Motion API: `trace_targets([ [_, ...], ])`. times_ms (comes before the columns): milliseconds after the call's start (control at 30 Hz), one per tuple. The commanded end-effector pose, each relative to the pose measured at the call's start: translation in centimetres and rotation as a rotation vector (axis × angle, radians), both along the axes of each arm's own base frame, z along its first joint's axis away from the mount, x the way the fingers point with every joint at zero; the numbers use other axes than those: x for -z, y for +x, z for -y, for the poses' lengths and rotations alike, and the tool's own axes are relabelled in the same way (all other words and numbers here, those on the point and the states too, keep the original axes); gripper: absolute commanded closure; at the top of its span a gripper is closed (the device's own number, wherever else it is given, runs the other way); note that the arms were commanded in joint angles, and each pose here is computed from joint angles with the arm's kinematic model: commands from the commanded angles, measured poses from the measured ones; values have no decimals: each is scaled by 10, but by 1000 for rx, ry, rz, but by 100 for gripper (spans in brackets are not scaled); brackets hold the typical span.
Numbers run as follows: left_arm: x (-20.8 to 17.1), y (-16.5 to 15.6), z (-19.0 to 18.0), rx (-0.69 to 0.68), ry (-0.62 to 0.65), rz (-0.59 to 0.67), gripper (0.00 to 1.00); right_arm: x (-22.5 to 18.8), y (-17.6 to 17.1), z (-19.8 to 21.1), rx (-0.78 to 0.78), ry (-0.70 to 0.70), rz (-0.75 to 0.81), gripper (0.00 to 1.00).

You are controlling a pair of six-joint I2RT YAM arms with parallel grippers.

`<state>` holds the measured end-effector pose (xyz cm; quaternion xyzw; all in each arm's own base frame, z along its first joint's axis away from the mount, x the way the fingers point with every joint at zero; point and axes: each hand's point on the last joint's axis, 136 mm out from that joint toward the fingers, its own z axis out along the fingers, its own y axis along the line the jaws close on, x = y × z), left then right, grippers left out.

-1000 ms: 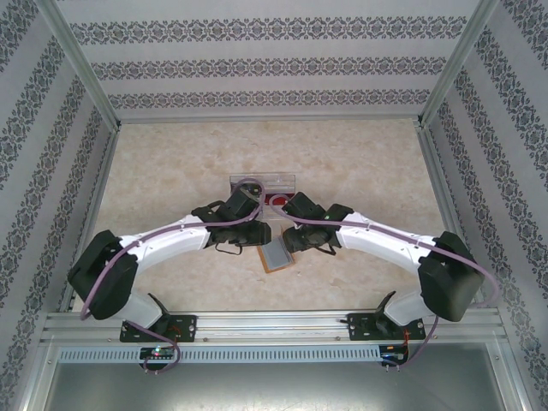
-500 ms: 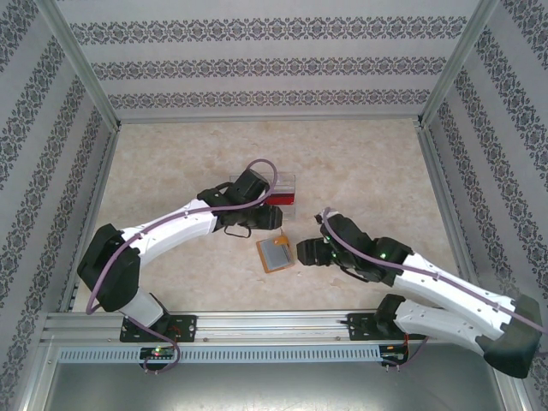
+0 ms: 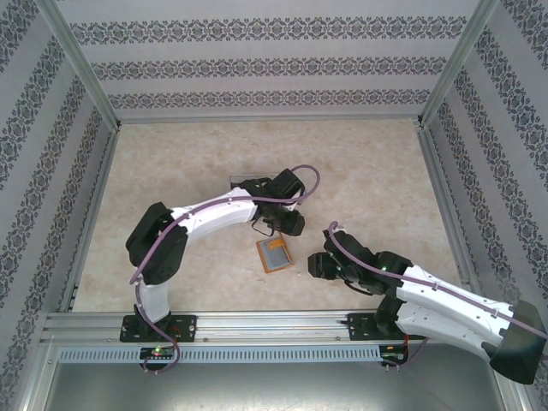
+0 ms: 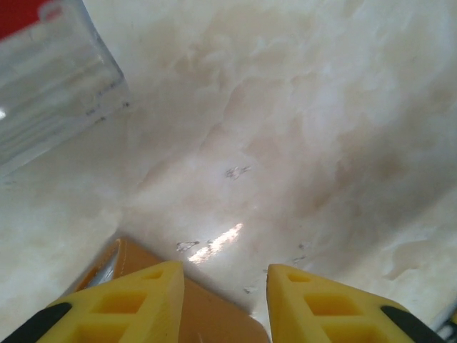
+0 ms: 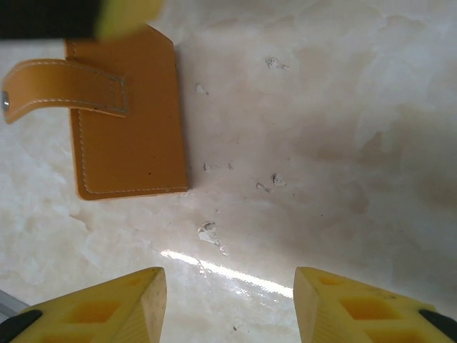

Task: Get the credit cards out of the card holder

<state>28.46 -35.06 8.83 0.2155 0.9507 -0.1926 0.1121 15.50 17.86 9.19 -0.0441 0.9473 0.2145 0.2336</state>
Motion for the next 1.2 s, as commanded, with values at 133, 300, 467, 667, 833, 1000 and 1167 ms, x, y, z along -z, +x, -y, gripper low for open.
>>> trace_targets([
  [133,41,-16,-44,29,248,-41,65,1,-1,-5,5,26,-3,48],
  [300,47,-18,-74,-76,296,-51,65,0,1,-12,-29,20,-4,48],
  [467,52,-32,-99,-168,302,-78,65,6,0,-29,-89,26,-34,48],
  [667,60,-53,-123,-304,303,-121,66,18,-5,-63,-184,55,-91,71],
  [833,45,-56,-128,-403,232,-132,65,30,-9,-93,-261,40,-129,85],
  [1000,26,-50,-138,-499,148,-128,65,37,-6,-119,-309,39,-147,88],
  [1167,27,-50,-166,-582,132,-137,68,47,-3,-132,-328,27,-176,90],
])
